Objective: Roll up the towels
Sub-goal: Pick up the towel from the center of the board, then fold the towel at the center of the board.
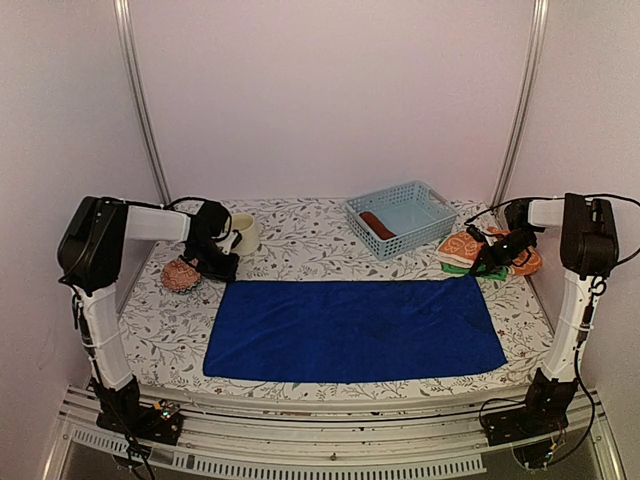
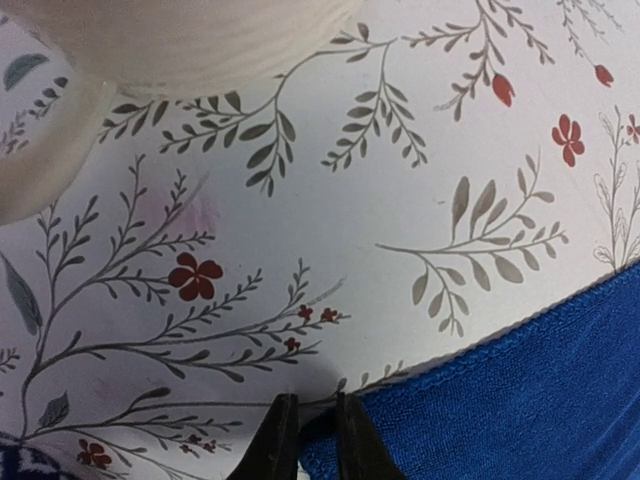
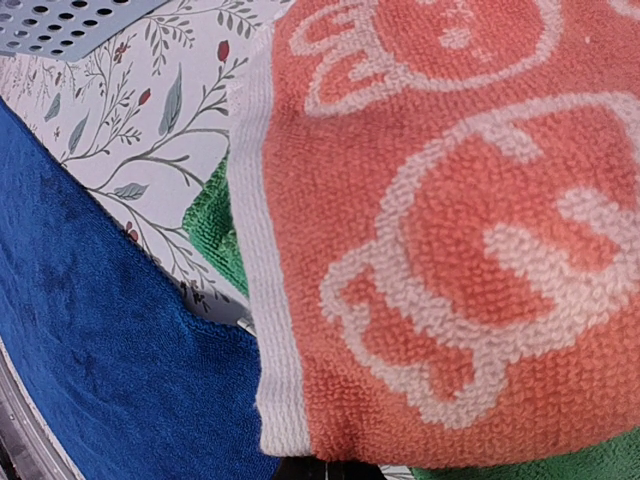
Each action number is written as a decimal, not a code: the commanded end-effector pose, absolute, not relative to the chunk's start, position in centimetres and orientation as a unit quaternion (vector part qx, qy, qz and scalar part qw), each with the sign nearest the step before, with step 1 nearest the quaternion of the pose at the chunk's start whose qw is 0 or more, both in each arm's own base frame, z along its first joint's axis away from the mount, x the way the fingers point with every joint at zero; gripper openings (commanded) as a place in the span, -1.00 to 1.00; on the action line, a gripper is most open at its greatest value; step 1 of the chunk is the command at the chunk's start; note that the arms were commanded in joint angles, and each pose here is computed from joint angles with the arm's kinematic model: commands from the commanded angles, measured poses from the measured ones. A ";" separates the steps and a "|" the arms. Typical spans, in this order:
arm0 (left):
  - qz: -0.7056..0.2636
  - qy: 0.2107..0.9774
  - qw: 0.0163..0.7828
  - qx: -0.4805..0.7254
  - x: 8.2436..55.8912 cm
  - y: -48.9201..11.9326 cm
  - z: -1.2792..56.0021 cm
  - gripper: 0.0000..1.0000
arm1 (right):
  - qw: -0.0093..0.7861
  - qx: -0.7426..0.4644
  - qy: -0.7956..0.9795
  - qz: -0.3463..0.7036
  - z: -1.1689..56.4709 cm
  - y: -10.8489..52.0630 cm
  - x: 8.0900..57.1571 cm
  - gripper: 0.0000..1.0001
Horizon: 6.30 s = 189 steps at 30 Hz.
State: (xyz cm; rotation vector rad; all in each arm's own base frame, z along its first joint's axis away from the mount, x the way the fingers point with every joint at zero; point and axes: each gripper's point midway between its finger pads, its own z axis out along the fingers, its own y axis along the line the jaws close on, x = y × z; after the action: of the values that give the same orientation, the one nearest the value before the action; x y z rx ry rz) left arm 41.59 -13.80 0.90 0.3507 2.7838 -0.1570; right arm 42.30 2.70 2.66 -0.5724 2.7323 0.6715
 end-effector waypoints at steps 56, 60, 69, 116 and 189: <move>-0.061 0.936 0.336 0.085 41.6 -12.2 11.9 -1.00 | 0.265 -0.227 0.900 0.261 10.3 3.2 46.0 -0.93; -0.082 0.938 0.328 0.082 40.0 -12.4 11.8 -1.00 | 0.271 -0.241 0.895 0.260 11.0 3.4 44.2 -0.94; -0.118 0.946 0.291 0.079 36.7 -12.8 10.8 -1.00 | 0.265 -0.255 0.890 0.272 11.2 4.0 40.5 -0.93; -0.161 0.981 0.105 -0.003 24.6 -11.7 9.0 -1.00 | 0.227 -0.285 0.887 0.285 9.5 1.1 25.6 -0.93; -0.155 0.986 0.059 0.017 23.0 -14.2 7.9 -0.50 | 0.218 -0.315 0.893 0.237 9.9 0.8 27.1 -0.35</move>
State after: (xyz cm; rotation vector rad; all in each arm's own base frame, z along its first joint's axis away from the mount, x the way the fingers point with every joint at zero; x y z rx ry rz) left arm 21.80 -12.73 6.99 0.0417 3.0630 -0.4135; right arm 26.68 -0.22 11.53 -0.9618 2.3948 0.5939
